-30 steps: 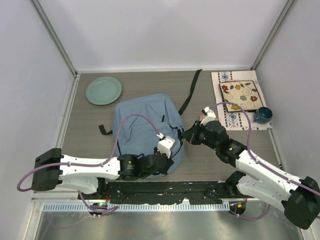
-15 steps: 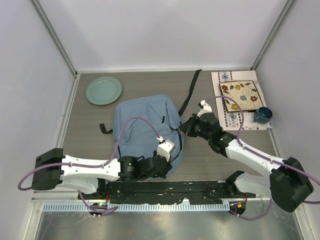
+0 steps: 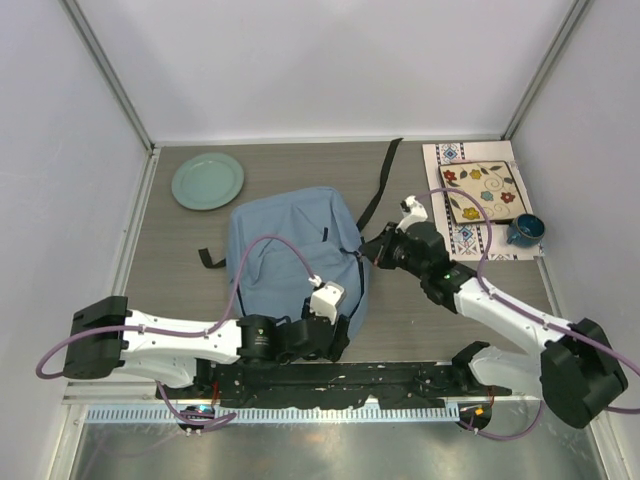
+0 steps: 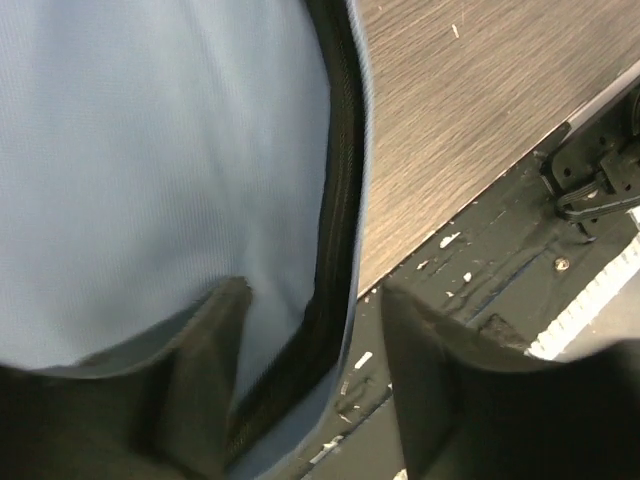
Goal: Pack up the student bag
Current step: Zip the student bag at the center of the board.
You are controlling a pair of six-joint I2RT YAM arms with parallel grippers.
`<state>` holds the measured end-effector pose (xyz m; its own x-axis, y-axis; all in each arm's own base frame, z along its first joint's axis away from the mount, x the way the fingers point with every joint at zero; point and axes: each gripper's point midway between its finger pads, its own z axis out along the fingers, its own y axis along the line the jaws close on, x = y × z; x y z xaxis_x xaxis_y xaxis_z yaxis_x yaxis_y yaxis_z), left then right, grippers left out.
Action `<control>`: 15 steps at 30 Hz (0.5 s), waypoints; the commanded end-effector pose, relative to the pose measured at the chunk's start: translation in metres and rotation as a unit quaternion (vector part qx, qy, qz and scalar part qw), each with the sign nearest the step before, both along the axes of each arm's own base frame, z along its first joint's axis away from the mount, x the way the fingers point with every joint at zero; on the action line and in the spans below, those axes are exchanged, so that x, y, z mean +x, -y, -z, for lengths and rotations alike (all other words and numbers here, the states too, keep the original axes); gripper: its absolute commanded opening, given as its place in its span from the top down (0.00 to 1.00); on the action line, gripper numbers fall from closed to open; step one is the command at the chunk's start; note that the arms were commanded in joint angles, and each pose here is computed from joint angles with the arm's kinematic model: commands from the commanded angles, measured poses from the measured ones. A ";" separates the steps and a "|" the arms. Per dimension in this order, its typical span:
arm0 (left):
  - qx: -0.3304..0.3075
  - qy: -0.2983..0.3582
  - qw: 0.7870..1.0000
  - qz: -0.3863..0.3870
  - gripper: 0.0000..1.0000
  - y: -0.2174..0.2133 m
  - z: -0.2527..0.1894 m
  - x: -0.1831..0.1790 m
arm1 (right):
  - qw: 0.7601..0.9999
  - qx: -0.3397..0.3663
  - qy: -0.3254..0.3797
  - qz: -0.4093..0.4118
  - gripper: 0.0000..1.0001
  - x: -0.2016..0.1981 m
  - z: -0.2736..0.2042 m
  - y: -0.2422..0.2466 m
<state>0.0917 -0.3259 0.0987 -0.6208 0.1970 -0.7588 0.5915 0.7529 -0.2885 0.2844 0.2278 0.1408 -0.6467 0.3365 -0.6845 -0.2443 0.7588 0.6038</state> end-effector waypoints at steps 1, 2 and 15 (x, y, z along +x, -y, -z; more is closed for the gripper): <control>0.035 0.003 0.998 -0.046 0.30 -0.026 0.008 0.006 | 0.991 0.033 0.098 0.080 0.99 0.019 -0.059 0.028; 0.028 0.004 0.998 -0.054 0.26 -0.027 0.003 0.011 | 0.990 0.024 0.095 0.101 0.99 0.019 -0.056 0.037; -0.137 0.078 0.957 -0.242 0.00 -0.129 -0.116 0.066 | 0.996 0.024 0.023 0.081 0.60 -0.041 -0.013 0.056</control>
<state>0.1383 -0.2437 0.1879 -0.5575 -0.1750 -0.8115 0.3720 0.8212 -0.4326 0.2512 0.1781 0.1427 -0.5737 0.4449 -0.6877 -0.1417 0.7731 0.6183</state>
